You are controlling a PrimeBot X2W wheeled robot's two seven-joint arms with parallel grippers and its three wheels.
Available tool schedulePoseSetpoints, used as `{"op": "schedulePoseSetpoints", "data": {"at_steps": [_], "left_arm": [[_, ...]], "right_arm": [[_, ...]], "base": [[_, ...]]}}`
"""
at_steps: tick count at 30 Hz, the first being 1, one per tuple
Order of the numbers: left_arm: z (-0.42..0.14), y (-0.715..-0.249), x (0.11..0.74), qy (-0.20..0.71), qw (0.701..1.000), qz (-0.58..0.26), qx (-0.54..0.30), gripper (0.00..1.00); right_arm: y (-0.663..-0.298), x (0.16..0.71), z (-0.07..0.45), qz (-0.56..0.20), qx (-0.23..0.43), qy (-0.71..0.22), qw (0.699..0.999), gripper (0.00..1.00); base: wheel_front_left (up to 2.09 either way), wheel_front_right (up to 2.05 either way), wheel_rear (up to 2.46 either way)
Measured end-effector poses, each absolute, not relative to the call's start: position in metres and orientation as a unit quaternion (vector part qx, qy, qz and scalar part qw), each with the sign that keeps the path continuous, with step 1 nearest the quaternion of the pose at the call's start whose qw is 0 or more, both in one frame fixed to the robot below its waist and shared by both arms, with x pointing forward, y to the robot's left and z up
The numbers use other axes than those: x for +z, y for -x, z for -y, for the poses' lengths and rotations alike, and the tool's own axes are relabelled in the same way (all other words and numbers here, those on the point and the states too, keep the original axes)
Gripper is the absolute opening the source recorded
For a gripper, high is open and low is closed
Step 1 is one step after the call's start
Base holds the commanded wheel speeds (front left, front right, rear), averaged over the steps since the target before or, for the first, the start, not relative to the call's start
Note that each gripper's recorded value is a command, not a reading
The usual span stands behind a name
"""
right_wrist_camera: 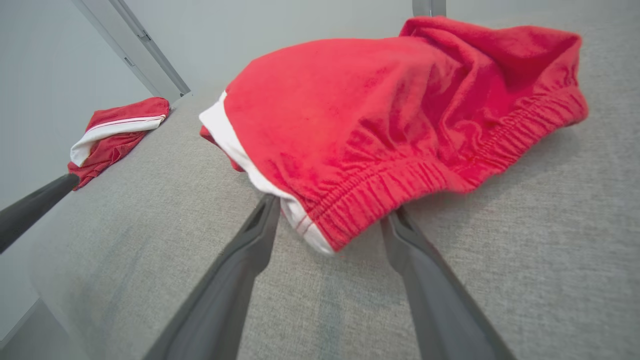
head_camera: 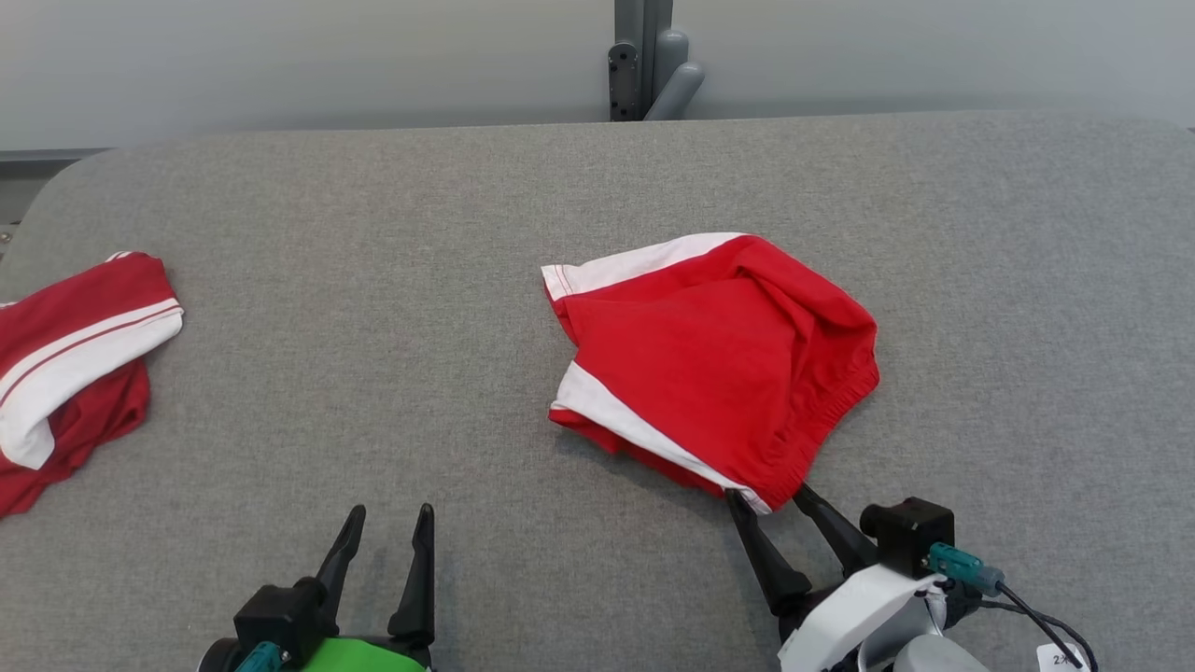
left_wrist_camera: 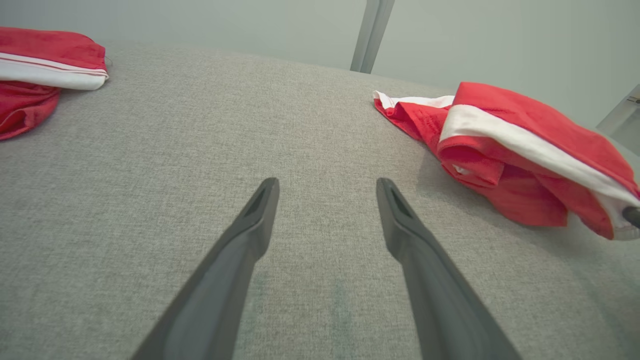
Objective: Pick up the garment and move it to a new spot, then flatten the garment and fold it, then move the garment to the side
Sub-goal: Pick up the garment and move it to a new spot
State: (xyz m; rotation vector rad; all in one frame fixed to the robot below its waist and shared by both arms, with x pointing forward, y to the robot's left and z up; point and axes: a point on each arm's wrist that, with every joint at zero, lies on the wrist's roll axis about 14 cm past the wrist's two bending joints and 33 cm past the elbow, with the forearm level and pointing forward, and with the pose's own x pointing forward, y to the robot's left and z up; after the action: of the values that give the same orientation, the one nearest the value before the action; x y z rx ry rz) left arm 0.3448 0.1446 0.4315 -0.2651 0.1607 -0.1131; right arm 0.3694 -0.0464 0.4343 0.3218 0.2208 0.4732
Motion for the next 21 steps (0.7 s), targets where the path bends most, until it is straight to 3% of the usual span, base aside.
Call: {"op": "schedulePoseSetpoints", "data": {"at_steps": [1,2,4,12,21], "left_arm": [[-0.144,-0.345,0.432,0.132,0.986,-0.08,-0.057,1.0],[-0.144,-0.345,0.432,0.132,0.986,-0.079,-0.058,1.0],[-0.143,-0.345,0.432,0.132,0.986,-0.079,-0.058,1.0],[-0.141,-0.343,0.429,0.132,0.986,-0.085,-0.06,1.0],[-0.128,-0.343,0.426,0.133,0.984,-0.092,-0.08,1.0]], "right_arm": [[-0.37,0.437,0.045,-0.104,0.235,-0.16,0.953,0.8],[-0.37,0.44,0.044,-0.1,0.237,-0.161,0.953,0.43],[-0.373,0.448,0.045,-0.088,0.237,-0.167,0.953,0.0],[-0.401,0.491,0.077,-0.019,0.181,-0.24,0.953,0.0],[-0.463,0.506,0.104,0.002,0.159,-0.179,0.971,0.0]], "base": [[0.0,0.0,0.0],[0.0,0.0,0.0],[0.0,0.0,0.0],[0.0,0.0,0.0],[0.0,0.0,0.0]]}}
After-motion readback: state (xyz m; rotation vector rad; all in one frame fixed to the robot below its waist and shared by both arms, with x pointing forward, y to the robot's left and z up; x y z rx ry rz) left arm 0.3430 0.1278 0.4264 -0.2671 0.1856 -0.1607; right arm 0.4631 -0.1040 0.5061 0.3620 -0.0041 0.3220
